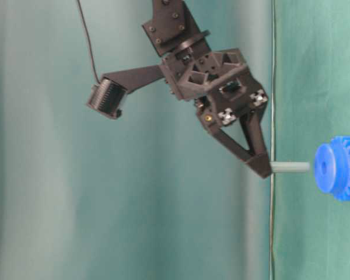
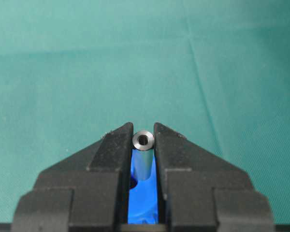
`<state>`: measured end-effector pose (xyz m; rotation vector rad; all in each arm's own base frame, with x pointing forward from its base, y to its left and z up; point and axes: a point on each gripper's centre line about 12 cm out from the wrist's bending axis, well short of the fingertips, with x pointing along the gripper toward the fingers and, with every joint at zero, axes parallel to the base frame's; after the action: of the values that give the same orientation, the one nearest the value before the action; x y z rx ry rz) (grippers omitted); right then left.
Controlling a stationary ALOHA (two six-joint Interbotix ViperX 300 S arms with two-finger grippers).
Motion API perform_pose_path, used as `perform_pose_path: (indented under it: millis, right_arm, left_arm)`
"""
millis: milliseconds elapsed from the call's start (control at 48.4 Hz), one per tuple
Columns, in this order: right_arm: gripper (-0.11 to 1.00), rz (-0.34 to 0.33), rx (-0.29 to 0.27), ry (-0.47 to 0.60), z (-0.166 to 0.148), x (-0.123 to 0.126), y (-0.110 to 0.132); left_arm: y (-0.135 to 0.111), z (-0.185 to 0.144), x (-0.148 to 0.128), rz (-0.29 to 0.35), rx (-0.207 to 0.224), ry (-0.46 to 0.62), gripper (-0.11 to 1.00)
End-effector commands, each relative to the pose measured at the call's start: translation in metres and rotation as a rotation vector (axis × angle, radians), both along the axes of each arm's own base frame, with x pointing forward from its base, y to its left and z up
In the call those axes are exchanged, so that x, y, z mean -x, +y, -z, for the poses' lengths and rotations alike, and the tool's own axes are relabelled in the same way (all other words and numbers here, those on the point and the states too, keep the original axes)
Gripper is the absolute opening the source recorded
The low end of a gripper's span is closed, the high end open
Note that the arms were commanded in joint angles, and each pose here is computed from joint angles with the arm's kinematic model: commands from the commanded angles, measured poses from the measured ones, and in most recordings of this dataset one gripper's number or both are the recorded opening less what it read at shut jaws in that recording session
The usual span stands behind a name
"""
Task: Insert the shaft placed at a random location into the center hole of the small gear at another random location.
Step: 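Lower the shaft with the right gripper into the gear's center hole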
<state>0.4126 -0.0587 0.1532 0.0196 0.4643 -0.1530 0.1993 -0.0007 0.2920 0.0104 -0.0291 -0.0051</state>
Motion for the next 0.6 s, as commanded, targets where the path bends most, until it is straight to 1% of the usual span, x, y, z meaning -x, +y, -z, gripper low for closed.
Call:
perform_pose_path:
  millis: [0, 165, 579]
  right_arm:
    - [0.13, 0.007, -0.008, -0.054, -0.0125, -0.0081, -0.0001]
    - [0.13, 0.011, -0.017, -0.051, -0.0052, -0.0097, 0.0002]
    - [0.13, 0.013, -0.023, -0.050, -0.0065, -0.0093, 0.0003]
  left_arm:
    - [-0.0004, -0.0069, -0.0014, 0.002, -0.004, -0.018, 0.00]
    - [-0.0004, -0.0069, -0.0014, 0.002, -0.006, -0.018, 0.00]
    - [-0.0004, -0.0069, -0.0014, 0.002, -0.004, -0.018, 0.00]
